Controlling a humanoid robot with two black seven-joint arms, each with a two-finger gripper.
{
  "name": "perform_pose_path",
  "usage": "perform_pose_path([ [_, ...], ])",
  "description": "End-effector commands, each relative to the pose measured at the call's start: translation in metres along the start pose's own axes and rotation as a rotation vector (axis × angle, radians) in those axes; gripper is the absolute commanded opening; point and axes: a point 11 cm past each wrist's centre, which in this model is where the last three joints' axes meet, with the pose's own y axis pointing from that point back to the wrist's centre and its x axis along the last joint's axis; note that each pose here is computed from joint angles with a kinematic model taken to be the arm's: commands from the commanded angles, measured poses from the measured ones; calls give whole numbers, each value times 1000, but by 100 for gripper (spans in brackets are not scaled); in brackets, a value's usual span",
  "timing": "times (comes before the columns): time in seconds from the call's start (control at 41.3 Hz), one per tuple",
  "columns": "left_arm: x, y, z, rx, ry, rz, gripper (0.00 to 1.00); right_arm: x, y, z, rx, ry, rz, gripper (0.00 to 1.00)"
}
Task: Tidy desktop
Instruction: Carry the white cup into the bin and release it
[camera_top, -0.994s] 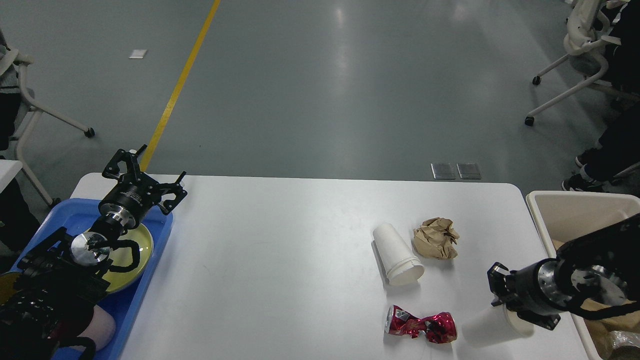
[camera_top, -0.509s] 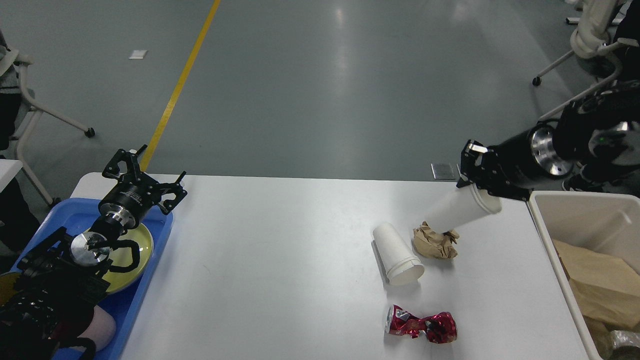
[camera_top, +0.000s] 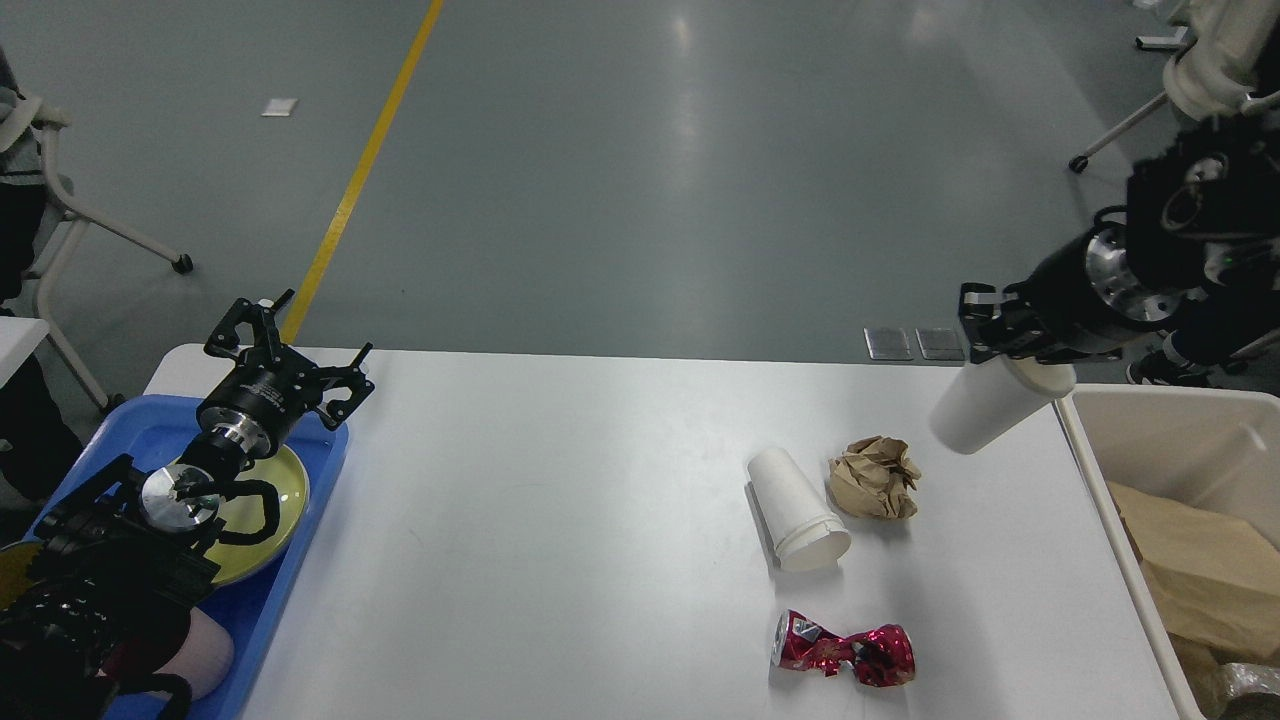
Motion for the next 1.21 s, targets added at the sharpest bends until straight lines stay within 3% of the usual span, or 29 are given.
perform_pose_path([
  [0.0, 0, 0, 0, 1, -1, 1, 100, 21, -38, 84, -195, -50, 127, 0],
  [0.315, 0, 0, 0, 0, 0, 1, 100, -9, -111, 251, -592, 8, 380, 0],
  [0.388, 0, 0, 0, 0, 0, 1, 100, -18, -116, 270, -643, 24, 434, 0],
  [0.485, 0, 0, 0, 0, 0, 1, 100, -45, -144, 258, -624, 29, 452, 0],
  [0.509, 1, 0, 0, 0, 0, 2, 100, -51, -147, 259, -630, 22, 450, 4],
  [0.533, 1, 0, 0, 0, 0, 2, 100, -54, -149, 258, -631, 14, 445, 40],
  [0.557, 0, 0, 0, -2, 0, 1, 100, -56, -150, 258, -636, 11, 443, 99],
  [0.606, 1, 0, 0, 0, 0, 2, 100, -59, -151, 259, -645, 15, 437, 95],
  [0.63, 1, 1, 0, 1, -1, 3, 100, -60, -152, 258, -644, 12, 436, 100],
  [0.969, 1, 0, 0, -2, 0, 2, 100, -47, -150, 248, -626, 8, 464, 100],
  [1.091, 1, 0, 0, -2, 0, 2, 100, -24, -142, 236, -601, -10, 507, 100],
  [1.188, 1, 0, 0, -2, 0, 2, 100, 19, -123, 209, -529, -94, 596, 100],
])
